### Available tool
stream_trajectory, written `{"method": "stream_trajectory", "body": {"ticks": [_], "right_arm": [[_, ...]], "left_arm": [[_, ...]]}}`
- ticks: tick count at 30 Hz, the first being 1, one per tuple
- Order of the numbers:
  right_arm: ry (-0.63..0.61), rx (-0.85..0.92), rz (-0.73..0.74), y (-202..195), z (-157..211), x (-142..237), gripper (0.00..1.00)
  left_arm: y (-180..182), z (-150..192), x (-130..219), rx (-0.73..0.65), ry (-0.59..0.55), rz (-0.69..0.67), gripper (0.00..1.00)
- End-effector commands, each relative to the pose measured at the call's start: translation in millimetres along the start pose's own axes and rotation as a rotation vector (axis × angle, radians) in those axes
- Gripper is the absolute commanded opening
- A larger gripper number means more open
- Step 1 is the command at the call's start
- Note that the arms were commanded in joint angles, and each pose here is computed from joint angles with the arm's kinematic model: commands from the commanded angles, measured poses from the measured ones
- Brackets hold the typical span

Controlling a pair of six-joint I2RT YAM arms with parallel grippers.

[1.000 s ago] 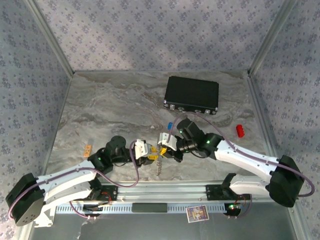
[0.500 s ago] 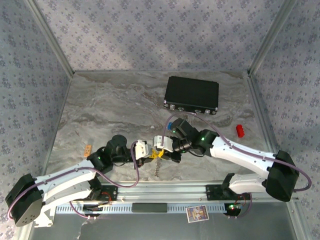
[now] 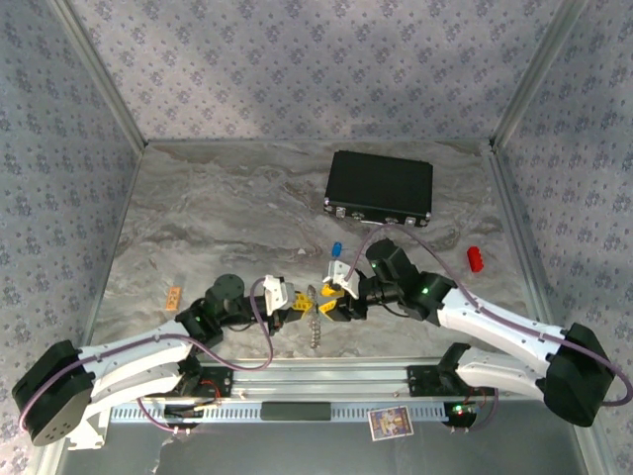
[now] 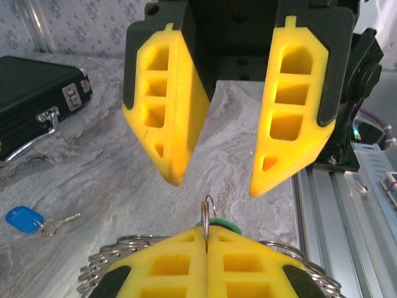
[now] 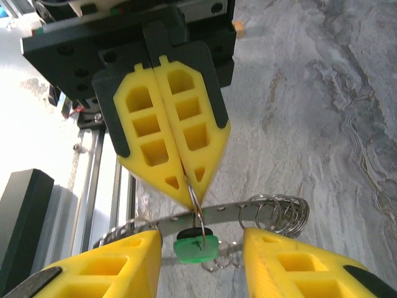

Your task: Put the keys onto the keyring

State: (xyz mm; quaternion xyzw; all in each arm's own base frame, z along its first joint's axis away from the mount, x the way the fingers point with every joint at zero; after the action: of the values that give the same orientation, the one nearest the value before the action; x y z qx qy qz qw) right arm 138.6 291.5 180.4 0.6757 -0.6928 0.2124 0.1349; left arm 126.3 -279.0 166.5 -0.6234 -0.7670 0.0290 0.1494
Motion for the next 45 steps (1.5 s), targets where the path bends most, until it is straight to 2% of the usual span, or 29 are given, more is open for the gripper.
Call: {"method": "stream_trajectory", "body": {"ticks": [1,12,18,19,22,26,33,42,44,45], "right_arm": [[-0.063,-0.010,-0.001,-1,-9,-3,0.39],[-0.099,-0.005,-0.005,-3,-11,-8,0.22],[-0.097,0.005,-0.022,-1,-11,-8,0.00],[-0.092,0.005,-0.023,-1,-11,-7,0.00],[-0.060,0.020,-0.023,-2,-10,-5,0.00],[0.000,0.039,-0.032,-2,-10,-1,0.00],[0.136,0.086,-0.087,3,-5,-4,0.00],[0.153,0.124,-0.110,7,-11,-7,0.01],[0.123,0.109,-0.102,8,-12,-6,0.18],[0.106,0.105,-0.097,7,-13,-4,0.22]], "left_arm": [[-8,-23,2,-0.012,-0.103,0.035,0.00],[-13,-21,0,-0.002,-0.096,0.065,0.00],[-14,-23,0,-0.007,-0.101,0.068,0.00],[-14,-23,-1,-0.007,-0.099,0.067,0.00],[-12,-20,-1,-0.004,-0.067,0.057,0.18],[-10,-11,-1,-0.025,0.025,0.033,0.23],[-10,-3,-1,-0.058,0.116,0.035,0.19],[-11,-6,-4,-0.081,0.125,0.050,0.05],[-12,-7,-4,-0.084,0.121,0.053,0.02],[-12,-7,-4,-0.084,0.116,0.054,0.02]]}}
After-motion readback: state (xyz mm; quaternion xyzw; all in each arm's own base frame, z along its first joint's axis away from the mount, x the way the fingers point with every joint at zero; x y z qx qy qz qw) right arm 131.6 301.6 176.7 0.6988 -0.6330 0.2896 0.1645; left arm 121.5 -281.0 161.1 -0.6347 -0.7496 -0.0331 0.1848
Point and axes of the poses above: each hand's point on the last joint's axis, 136 mm out from that joint toward the fingers, its own x axis back along the fingers, its own y axis along the line the jaws close on, z = x × y, the point moved 1 cm from there along x, back along the fingers, and after that the axes turned 12 degrees about x, right-handed, at the moved point
